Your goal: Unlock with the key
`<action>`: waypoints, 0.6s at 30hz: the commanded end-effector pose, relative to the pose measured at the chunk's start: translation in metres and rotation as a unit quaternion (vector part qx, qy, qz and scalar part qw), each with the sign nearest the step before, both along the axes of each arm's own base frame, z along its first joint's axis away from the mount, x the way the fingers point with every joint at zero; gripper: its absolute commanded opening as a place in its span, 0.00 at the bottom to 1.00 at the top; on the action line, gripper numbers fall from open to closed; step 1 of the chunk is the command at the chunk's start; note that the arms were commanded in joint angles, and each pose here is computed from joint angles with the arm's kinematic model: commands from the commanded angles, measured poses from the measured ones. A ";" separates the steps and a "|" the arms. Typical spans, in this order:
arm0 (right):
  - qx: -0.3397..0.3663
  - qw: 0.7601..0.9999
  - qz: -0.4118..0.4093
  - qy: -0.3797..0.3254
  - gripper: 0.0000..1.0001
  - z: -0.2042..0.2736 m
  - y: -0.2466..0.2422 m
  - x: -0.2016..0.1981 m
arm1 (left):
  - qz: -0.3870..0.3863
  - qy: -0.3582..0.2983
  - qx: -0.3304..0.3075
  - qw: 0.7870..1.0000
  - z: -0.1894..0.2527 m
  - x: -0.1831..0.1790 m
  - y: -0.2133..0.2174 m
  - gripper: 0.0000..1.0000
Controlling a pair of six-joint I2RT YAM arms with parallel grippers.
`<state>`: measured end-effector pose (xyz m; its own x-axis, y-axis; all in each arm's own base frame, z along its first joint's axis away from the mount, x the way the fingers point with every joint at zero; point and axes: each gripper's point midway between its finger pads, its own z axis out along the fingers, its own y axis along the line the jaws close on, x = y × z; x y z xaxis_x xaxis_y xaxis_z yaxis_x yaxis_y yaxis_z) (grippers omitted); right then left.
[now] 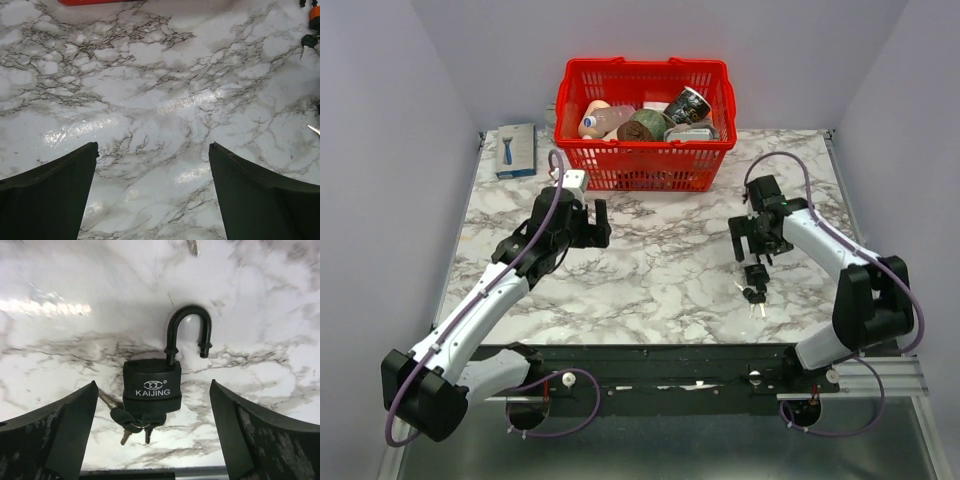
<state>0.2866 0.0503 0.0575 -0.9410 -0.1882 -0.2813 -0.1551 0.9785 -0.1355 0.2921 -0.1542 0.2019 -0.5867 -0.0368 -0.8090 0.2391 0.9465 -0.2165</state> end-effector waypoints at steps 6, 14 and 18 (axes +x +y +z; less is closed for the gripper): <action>0.114 0.964 -0.046 -0.237 1.00 0.112 0.008 0.049 | 0.087 -0.110 -0.024 0.990 0.043 0.013 0.049 0.99; 0.168 0.908 -0.024 -0.383 1.00 0.183 0.013 0.035 | 0.100 -0.231 -0.054 0.966 0.091 -0.004 0.068 0.99; 0.184 0.866 -0.018 -0.465 1.00 0.218 0.010 0.023 | 0.129 -0.243 -0.041 0.960 0.093 -0.006 0.081 0.99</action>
<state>0.3130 0.0576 0.2511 -0.4178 0.0593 -0.9066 -0.0847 0.9910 0.1039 0.2818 -0.0903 0.2843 -0.1838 -0.2157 -0.9590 0.1580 0.9565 -0.2454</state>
